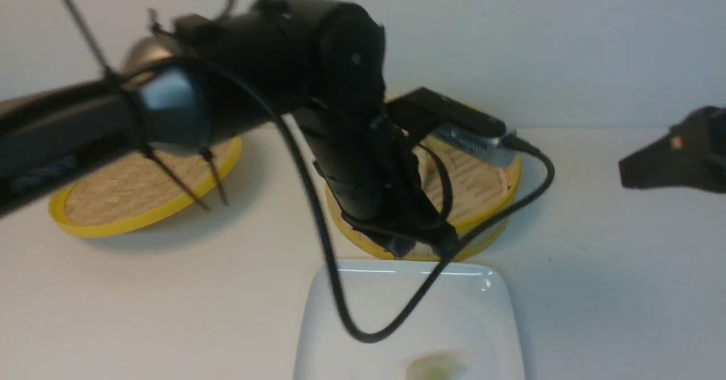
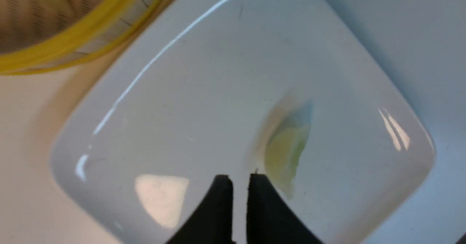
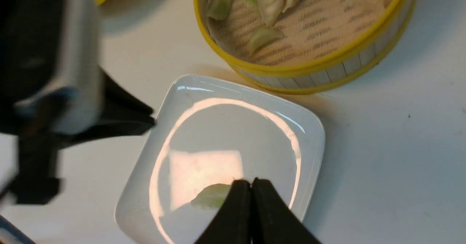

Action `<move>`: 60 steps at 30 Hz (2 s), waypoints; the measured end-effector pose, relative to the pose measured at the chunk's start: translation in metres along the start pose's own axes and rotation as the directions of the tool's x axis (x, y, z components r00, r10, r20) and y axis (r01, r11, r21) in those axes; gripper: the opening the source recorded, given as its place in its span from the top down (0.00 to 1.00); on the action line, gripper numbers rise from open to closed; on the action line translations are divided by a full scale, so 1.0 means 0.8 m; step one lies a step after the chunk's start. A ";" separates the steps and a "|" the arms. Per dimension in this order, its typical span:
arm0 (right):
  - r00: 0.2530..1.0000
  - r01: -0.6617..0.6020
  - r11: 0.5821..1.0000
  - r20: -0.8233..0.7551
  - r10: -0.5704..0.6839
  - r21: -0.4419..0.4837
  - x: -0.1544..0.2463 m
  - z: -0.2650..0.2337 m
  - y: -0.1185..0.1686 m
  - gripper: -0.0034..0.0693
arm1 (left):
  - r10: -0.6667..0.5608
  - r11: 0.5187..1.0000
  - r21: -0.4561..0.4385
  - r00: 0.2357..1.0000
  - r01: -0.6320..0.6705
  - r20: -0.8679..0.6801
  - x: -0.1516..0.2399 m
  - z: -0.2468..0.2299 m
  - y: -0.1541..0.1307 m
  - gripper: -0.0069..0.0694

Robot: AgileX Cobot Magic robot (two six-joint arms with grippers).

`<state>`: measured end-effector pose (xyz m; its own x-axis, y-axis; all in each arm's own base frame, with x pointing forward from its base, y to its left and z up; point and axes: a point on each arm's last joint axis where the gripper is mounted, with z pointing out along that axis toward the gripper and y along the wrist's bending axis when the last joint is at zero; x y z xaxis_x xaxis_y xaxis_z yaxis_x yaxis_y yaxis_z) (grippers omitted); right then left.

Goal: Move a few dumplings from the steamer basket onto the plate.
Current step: Use the left arm to put the dumpling into the plate, then use the right arm to grab a dumpling from inside the steamer, then use the right arm to put the dumpling into the plate

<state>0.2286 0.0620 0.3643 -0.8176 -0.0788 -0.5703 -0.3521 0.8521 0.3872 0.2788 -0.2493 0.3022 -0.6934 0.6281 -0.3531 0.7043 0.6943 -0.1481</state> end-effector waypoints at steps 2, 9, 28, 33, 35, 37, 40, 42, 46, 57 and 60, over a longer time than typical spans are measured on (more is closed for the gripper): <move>0.998 0.050 0.999 -0.050 -0.049 0.016 -0.023 0.027 0.001 0.97 | -0.022 1.000 -0.018 0.997 0.024 0.074 0.020 -0.041 0.004 0.91; 0.976 0.199 0.975 -0.115 -0.187 0.102 -0.086 0.136 -0.007 0.93 | -0.131 0.988 -0.048 0.966 0.145 0.223 0.107 -0.096 0.014 0.92; 0.924 0.347 0.927 -0.223 -0.312 0.141 -0.126 0.379 -0.082 0.40 | -0.139 0.987 -0.035 0.936 0.159 0.322 0.201 -0.150 -0.011 0.92; 0.933 0.337 0.930 -0.186 -0.309 0.146 -0.125 0.400 -0.089 0.39 | -0.141 0.987 -0.039 0.948 0.158 0.285 0.205 -0.149 -0.011 0.92; 0.935 0.337 0.930 -0.172 -0.311 0.151 -0.125 0.404 -0.090 0.40 | -0.139 0.987 -0.043 0.951 0.157 0.277 0.206 -0.148 -0.011 0.92; 0.937 0.337 0.928 -0.152 -0.314 0.158 -0.127 0.408 -0.091 0.46 | -0.134 0.987 -0.054 0.954 0.153 0.268 0.207 -0.148 -0.010 0.92; 0.938 0.335 0.929 -0.152 -0.313 0.155 -0.127 0.409 -0.090 0.70 | -0.126 0.986 -0.071 0.957 0.149 0.262 0.208 -0.148 -0.008 0.92; 0.937 0.335 0.930 -0.155 -0.312 0.153 -0.126 0.409 -0.090 0.77 | -0.125 0.986 -0.073 0.957 0.149 0.261 0.209 -0.148 -0.008 0.92; 0.936 0.326 0.933 -0.194 -0.295 0.151 -0.133 0.381 -0.078 0.78 | -0.126 0.986 -0.074 0.960 0.149 0.252 0.210 -0.148 -0.008 0.92; 0.944 0.298 0.943 -0.191 -0.269 0.150 -0.165 0.186 0.003 0.78 | -0.117 0.986 -0.077 0.941 0.149 0.317 0.202 -0.150 -0.007 0.92; 0.955 0.285 0.948 -0.125 -0.268 0.140 -0.162 0.138 0.024 0.78 | -0.115 0.986 -0.077 0.933 0.149 0.340 0.200 -0.151 -0.007 0.92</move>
<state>0.3783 0.1456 0.3660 -0.7436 -0.3685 -0.5580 -0.5030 0.8581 0.1036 0.1460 -0.1102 0.3582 -0.6761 0.3873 -0.6267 0.5792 0.8052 -0.1272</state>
